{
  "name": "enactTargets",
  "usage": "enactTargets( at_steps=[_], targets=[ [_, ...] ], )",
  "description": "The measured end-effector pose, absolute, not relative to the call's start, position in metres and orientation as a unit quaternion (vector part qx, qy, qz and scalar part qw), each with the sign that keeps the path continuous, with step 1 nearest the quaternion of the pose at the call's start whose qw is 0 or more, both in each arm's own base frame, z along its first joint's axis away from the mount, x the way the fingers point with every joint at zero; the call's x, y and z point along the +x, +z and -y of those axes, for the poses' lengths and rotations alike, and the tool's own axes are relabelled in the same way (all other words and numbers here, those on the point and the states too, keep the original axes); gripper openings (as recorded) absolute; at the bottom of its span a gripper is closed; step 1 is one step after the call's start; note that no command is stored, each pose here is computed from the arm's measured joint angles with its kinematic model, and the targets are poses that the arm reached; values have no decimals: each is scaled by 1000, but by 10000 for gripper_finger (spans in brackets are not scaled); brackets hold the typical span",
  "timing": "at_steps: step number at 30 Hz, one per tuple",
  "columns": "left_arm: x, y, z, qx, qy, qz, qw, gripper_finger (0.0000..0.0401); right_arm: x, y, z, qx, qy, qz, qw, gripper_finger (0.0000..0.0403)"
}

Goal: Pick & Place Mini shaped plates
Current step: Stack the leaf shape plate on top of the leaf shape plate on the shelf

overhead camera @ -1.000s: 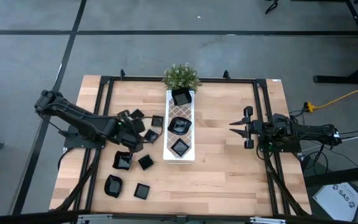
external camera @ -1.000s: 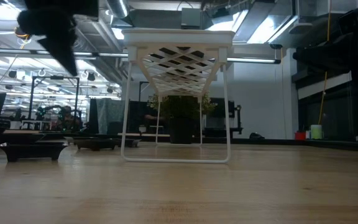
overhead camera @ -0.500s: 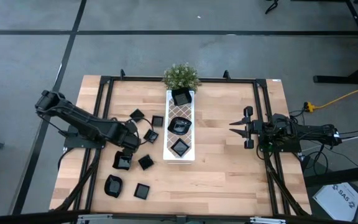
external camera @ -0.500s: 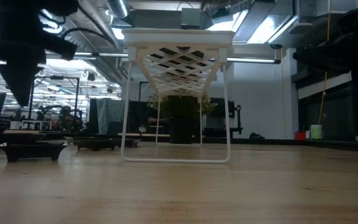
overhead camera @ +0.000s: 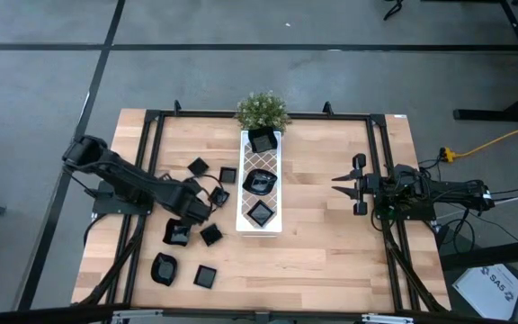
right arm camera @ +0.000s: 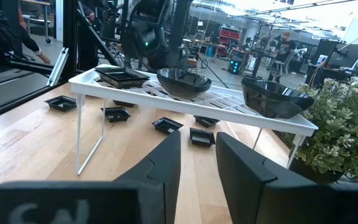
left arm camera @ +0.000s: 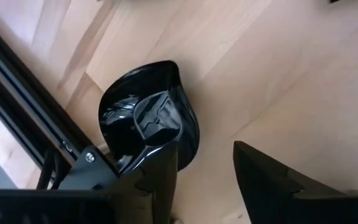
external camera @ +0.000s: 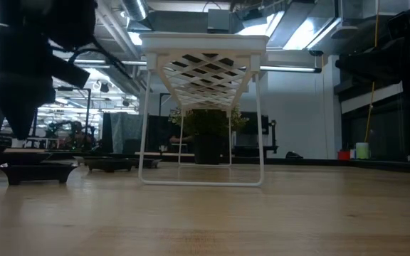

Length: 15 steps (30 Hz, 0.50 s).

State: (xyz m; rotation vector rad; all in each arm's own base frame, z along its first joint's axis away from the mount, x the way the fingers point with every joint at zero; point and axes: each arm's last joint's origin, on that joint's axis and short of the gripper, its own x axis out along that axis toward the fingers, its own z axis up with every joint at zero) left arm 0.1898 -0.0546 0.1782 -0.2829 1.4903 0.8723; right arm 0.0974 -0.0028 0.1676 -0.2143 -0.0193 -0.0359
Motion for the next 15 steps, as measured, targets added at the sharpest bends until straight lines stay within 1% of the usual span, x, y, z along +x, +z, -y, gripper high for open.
enactTargets(
  at_steps=[11, 15],
  targets=[
    [198, 153, 57, -89, 410, -683, 598, 153, 97, 168, 3, -107, -18, 10, 994, 102],
    [200, 144, 58, -72, 407, -696, 587, 153, 97, 168, 3, -107, -18, 10, 994, 102]
  ],
)
